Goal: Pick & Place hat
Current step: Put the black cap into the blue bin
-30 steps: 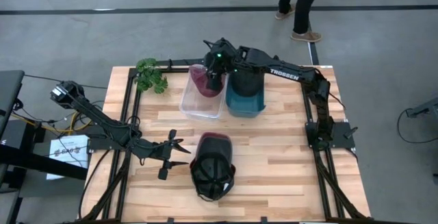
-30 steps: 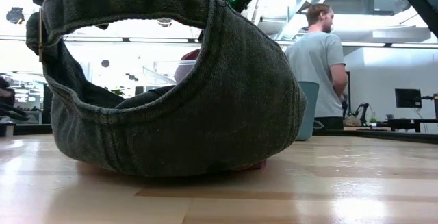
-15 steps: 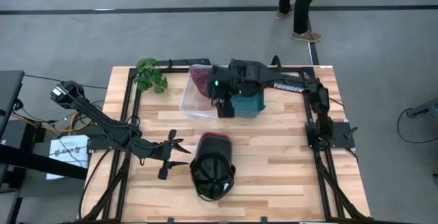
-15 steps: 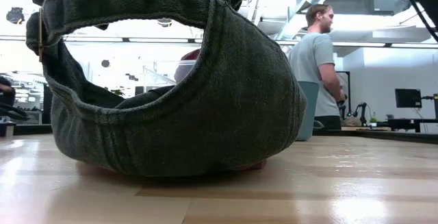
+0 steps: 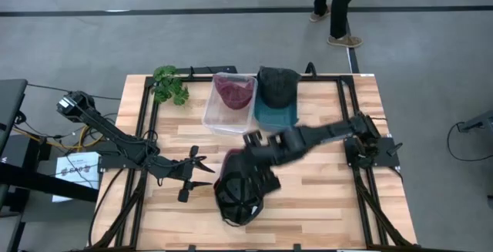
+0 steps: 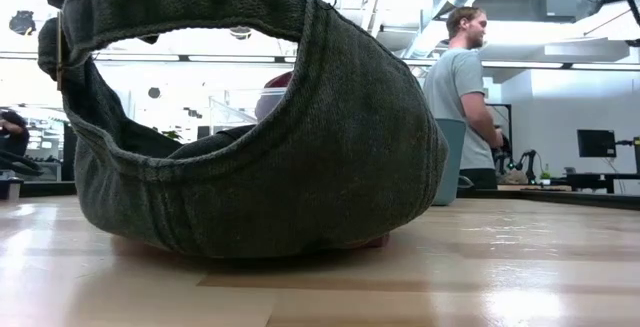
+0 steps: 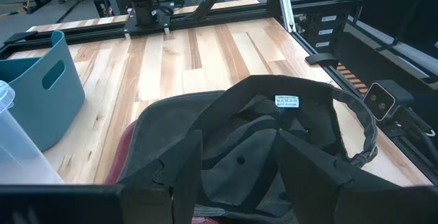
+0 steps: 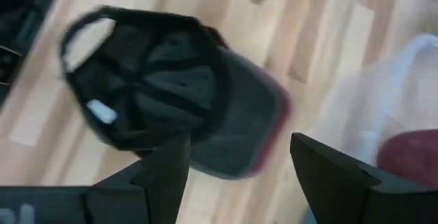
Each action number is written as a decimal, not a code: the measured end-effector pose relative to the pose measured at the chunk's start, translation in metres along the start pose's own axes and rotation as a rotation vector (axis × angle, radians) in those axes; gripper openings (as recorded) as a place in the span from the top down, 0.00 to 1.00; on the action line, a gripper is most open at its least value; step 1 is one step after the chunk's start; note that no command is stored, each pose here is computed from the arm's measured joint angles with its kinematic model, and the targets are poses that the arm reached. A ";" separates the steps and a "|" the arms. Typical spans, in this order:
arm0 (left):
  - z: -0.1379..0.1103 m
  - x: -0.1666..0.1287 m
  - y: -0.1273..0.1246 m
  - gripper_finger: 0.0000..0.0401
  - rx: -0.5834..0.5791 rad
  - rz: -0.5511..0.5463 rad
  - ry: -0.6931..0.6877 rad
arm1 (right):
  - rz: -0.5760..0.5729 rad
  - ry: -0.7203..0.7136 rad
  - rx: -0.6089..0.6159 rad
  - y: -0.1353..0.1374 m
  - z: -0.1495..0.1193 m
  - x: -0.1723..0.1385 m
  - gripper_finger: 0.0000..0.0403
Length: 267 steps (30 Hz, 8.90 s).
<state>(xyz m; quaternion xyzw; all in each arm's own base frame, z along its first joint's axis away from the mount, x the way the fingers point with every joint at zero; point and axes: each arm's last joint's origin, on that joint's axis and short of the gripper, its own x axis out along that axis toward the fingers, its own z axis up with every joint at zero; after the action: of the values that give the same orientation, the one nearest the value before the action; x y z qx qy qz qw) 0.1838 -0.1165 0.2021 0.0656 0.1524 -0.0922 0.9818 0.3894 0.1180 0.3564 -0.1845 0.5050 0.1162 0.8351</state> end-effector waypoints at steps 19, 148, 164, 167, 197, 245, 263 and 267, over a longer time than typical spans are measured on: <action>0.003 0.000 0.000 0.54 -0.029 -0.001 -0.026 | -0.500 0.136 0.085 0.155 -0.088 0.075 0.39; -0.003 0.077 0.029 0.54 -0.080 -0.127 -0.540 | -0.235 -1.287 -0.289 0.054 -0.033 -0.092 1.00; 0.001 0.091 0.025 0.54 -0.071 -0.172 -0.544 | -0.168 -1.312 -0.287 0.038 -0.027 -0.075 1.00; 0.001 0.091 0.025 0.54 -0.071 -0.172 -0.544 | -0.154 -1.345 -0.300 0.040 -0.027 -0.078 1.00; 0.001 0.092 0.027 0.54 -0.076 -0.165 -0.543 | -0.132 -1.335 -0.273 0.018 -0.021 -0.054 1.00; 0.000 0.070 0.031 0.97 0.010 -0.222 -0.131 | -0.016 -0.768 -0.023 0.134 -0.038 -0.003 0.99; 0.020 0.066 0.003 0.97 0.102 -0.396 -0.225 | -0.668 -0.652 0.040 0.036 -0.047 -0.032 1.00; 0.026 0.064 -0.008 0.97 0.152 -0.496 -0.263 | -0.621 -0.671 0.061 0.004 -0.054 -0.038 1.00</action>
<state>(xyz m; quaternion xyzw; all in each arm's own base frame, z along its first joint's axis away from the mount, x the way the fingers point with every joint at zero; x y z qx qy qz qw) 0.2494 -0.1384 0.2062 0.0871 0.0279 -0.3484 0.9329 0.3269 0.0983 0.3660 -0.2547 0.1304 -0.1011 0.9528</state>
